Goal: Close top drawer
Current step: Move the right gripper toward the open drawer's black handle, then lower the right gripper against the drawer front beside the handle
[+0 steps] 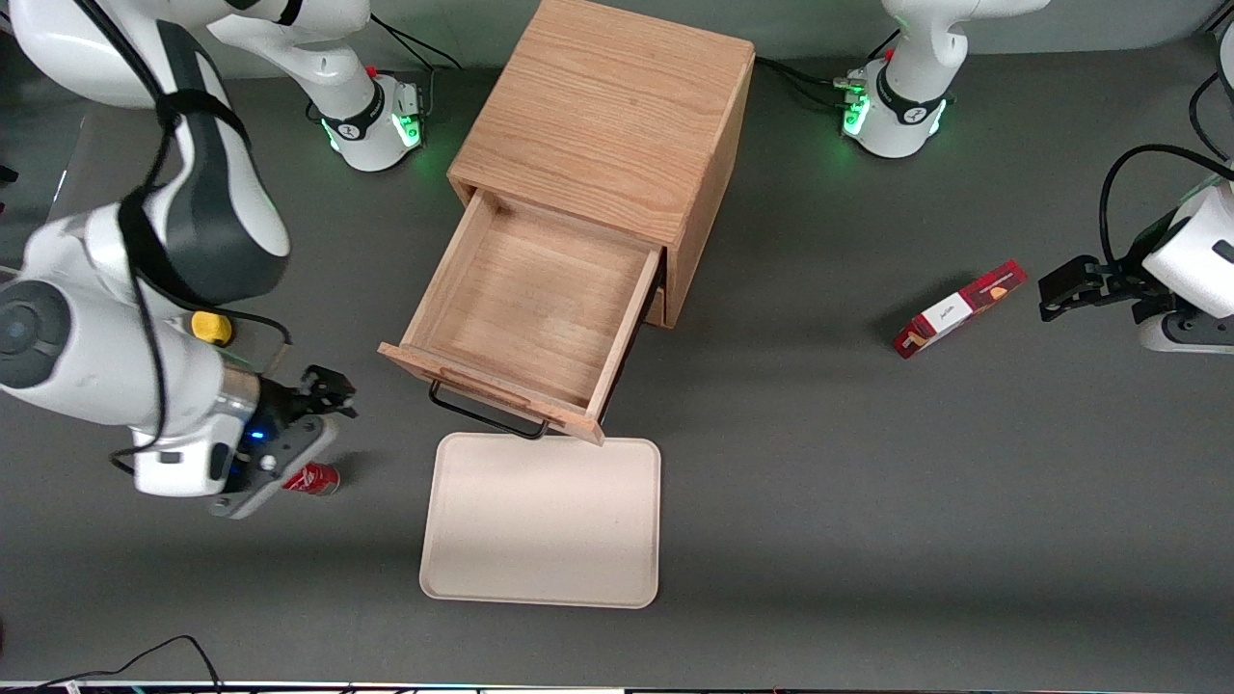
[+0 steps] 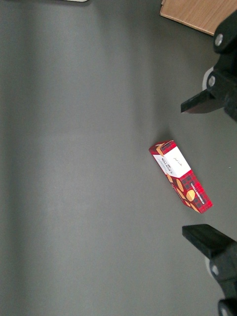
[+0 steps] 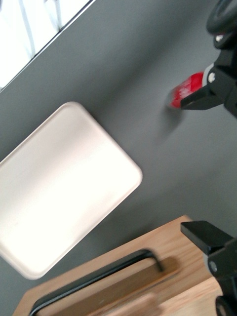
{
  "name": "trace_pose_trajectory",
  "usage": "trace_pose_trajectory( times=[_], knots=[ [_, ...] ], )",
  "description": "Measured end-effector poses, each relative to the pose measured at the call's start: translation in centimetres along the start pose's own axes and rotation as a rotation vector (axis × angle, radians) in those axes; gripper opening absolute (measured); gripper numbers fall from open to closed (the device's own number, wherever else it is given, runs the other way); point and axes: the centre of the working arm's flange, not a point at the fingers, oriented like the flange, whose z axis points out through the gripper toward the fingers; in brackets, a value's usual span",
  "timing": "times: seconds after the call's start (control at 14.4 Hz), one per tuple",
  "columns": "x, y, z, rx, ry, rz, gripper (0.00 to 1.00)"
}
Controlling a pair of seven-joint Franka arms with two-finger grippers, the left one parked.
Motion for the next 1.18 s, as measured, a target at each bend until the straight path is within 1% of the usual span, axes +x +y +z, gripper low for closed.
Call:
trace_pose_trajectory(
  times=[0.21,0.62,0.76,0.97,1.18],
  knots=[
    [1.5,-1.0,1.9,0.032,0.003,-0.030,1.00],
    [3.6,-4.1,5.6,0.102,-0.018,-0.098,1.00],
    [4.3,-5.2,6.7,0.118,-0.029,-0.117,1.00],
    [4.6,-5.9,7.8,0.140,-0.035,-0.123,1.00],
    [5.0,-6.5,8.9,0.155,-0.048,-0.132,1.00]
  ],
)
